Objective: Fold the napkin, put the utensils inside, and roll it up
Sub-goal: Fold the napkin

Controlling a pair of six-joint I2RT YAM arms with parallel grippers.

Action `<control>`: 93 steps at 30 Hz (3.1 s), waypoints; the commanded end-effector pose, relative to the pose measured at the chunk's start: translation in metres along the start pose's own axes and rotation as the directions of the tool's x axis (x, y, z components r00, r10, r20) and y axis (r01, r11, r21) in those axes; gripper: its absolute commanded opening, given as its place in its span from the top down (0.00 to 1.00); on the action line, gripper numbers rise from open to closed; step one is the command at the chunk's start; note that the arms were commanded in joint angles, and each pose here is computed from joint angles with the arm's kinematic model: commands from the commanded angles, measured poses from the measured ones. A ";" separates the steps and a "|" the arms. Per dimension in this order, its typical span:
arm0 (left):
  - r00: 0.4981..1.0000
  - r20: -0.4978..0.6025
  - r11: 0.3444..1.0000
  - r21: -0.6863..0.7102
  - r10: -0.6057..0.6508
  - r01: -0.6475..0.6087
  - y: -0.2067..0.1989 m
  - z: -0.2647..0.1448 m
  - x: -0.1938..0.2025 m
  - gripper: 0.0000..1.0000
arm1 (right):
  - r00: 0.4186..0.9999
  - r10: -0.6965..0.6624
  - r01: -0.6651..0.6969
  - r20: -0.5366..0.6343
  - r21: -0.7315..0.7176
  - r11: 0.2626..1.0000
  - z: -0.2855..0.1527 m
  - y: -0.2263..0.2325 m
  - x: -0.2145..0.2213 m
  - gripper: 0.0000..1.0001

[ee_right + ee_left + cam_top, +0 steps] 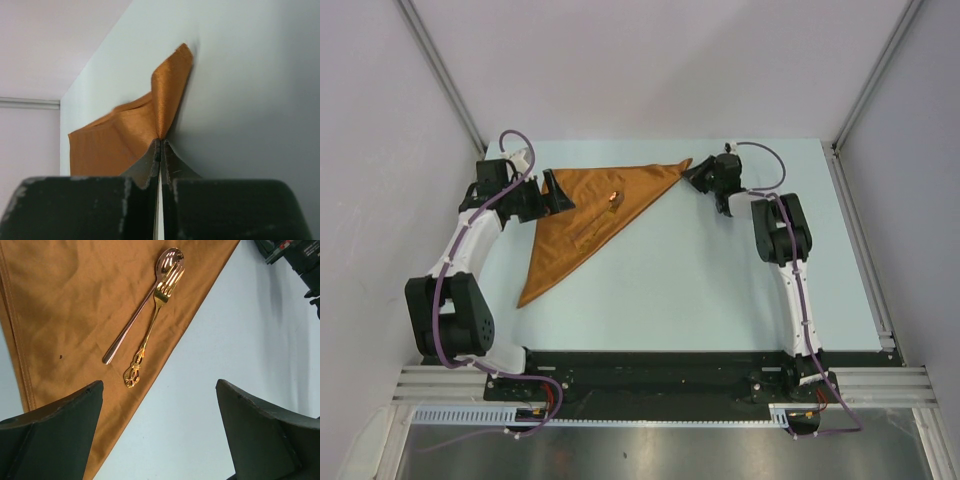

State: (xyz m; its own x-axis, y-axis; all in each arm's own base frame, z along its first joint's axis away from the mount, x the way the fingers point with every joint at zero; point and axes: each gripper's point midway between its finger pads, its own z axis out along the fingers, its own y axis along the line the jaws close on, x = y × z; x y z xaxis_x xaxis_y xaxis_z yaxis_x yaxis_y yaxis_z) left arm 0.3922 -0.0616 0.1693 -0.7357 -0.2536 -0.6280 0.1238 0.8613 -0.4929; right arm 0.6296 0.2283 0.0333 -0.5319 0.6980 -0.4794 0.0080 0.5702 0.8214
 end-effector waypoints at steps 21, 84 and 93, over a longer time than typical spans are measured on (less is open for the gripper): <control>1.000 0.020 0.999 0.033 0.004 -0.004 -0.006 -0.004 -0.004 0.01 | 0.998 -0.024 0.023 0.052 0.025 0.999 0.016 -0.009 -0.042 0.47; 0.996 0.089 0.997 0.082 0.001 -0.008 -0.023 -0.018 -0.012 0.01 | 0.912 -0.166 -0.097 -0.376 -0.589 0.802 -0.069 0.249 0.201 1.00; 0.996 0.089 0.996 0.090 0.000 -0.008 -0.025 -0.020 -0.012 0.01 | 0.876 -0.186 -0.122 -0.444 -0.577 0.808 -0.082 0.247 0.242 1.00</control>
State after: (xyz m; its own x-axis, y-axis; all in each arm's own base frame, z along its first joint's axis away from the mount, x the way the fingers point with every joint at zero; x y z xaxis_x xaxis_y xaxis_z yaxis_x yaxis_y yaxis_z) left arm 0.3859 -0.0699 0.1810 -0.7117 -0.2826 -0.6432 0.1505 0.8330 -0.5324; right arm 0.4469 0.4972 0.1409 -0.8382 0.3329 -0.4320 -0.4003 0.1624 0.9019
